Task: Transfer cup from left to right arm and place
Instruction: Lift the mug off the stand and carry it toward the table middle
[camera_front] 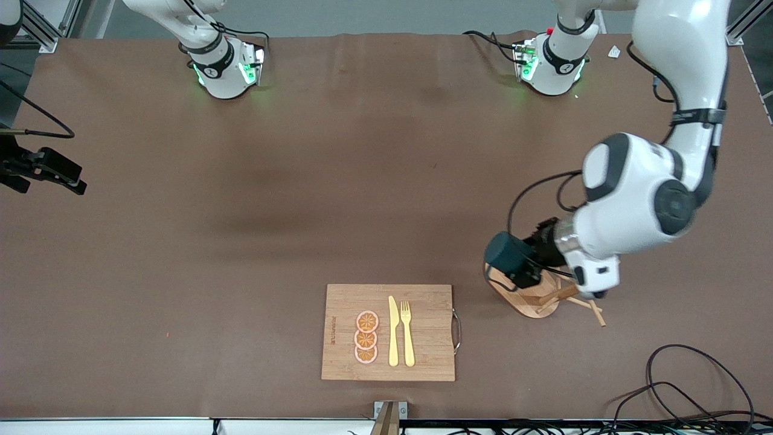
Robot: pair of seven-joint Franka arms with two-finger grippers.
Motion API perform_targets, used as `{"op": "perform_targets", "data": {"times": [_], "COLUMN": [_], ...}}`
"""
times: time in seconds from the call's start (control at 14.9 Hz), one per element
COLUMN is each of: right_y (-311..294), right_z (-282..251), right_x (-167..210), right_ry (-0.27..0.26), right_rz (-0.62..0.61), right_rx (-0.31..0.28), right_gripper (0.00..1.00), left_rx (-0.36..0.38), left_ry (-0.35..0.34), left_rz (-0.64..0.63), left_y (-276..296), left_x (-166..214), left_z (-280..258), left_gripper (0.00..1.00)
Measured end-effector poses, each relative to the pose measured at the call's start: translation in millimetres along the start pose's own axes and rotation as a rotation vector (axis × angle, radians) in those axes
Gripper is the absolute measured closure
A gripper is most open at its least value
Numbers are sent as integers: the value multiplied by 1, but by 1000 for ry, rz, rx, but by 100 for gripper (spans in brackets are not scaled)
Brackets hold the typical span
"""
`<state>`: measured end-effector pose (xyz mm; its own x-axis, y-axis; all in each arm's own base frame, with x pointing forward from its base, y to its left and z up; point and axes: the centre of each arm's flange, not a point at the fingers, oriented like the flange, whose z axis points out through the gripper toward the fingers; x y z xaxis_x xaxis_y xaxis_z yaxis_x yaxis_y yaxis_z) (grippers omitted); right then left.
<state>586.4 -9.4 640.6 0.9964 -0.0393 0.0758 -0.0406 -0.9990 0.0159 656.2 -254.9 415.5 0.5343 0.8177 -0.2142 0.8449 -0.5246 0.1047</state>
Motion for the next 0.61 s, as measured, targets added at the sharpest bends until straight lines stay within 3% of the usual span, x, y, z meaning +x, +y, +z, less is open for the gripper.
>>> {"op": "perform_targets", "data": {"times": [0.27,0.61], "right_y": [0,1], "right_z": [0,0], "right_x": [0,0], "right_ry": [0,0], "right_rz": [1,5], "right_rx": [0,0], "right_gripper": [0,0], "left_rx": [41,37], "left_ry": [54,223], "left_rz": [51,203], "left_y": [12,15], "left_x": [-111,-210], "left_z": [29,88], "left_gripper": [12,12]}}
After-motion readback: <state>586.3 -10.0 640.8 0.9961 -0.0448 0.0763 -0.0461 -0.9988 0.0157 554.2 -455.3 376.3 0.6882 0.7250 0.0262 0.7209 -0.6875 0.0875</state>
